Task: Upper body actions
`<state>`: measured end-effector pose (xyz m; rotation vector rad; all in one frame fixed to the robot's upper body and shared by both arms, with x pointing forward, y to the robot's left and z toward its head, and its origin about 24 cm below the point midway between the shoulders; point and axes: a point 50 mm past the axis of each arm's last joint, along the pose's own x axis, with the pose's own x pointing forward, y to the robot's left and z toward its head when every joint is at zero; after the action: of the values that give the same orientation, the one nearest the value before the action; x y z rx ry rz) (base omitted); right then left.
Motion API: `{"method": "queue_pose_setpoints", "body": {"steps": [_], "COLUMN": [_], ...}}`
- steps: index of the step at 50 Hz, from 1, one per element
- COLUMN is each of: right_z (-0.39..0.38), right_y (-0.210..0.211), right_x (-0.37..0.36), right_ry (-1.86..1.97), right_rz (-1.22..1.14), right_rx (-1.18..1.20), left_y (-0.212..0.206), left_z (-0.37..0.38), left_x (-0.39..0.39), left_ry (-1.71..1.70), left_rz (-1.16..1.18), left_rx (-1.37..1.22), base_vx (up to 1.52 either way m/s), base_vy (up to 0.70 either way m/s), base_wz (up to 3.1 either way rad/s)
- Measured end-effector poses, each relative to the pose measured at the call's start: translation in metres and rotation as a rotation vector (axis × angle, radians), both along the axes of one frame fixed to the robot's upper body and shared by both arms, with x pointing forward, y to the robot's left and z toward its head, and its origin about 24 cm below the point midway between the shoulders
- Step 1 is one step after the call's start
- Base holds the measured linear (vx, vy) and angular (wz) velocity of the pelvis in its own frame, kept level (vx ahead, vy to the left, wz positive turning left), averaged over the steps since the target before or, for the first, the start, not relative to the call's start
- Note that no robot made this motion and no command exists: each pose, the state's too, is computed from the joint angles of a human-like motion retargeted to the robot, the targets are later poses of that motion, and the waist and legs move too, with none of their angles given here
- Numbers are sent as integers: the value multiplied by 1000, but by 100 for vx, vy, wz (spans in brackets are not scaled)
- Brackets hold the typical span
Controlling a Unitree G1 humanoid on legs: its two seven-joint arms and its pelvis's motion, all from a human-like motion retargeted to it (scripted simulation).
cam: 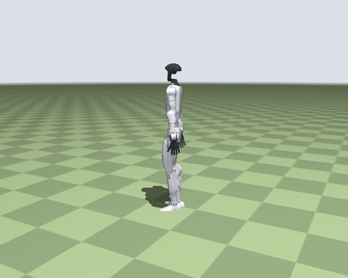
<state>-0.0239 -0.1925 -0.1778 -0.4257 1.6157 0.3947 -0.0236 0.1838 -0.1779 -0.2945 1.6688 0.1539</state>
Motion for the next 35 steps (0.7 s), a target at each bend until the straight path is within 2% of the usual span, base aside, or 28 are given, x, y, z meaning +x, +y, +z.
{"method": "queue_pose_setpoints", "body": {"steps": [12, 25, 35], "right_z": [0, 1, 3], "right_y": [-6, -10, -20], "right_x": [7, 18, 5], "right_ry": [-33, -45, -8], "right_rz": [46, 48, -61], "right_rx": [-16, -8, -43], "left_y": [4, 17, 16], "left_z": [1, 3, 3], "left_x": [7, -9, -14], "left_ry": [0, 22, 32], "left_rz": [-80, -81, -38], "left_rx": [2, 23, 27], "base_vx": [-7, -24, -12], "base_vy": [4, -5, -11], "base_wz": [-70, -229, -158]}}
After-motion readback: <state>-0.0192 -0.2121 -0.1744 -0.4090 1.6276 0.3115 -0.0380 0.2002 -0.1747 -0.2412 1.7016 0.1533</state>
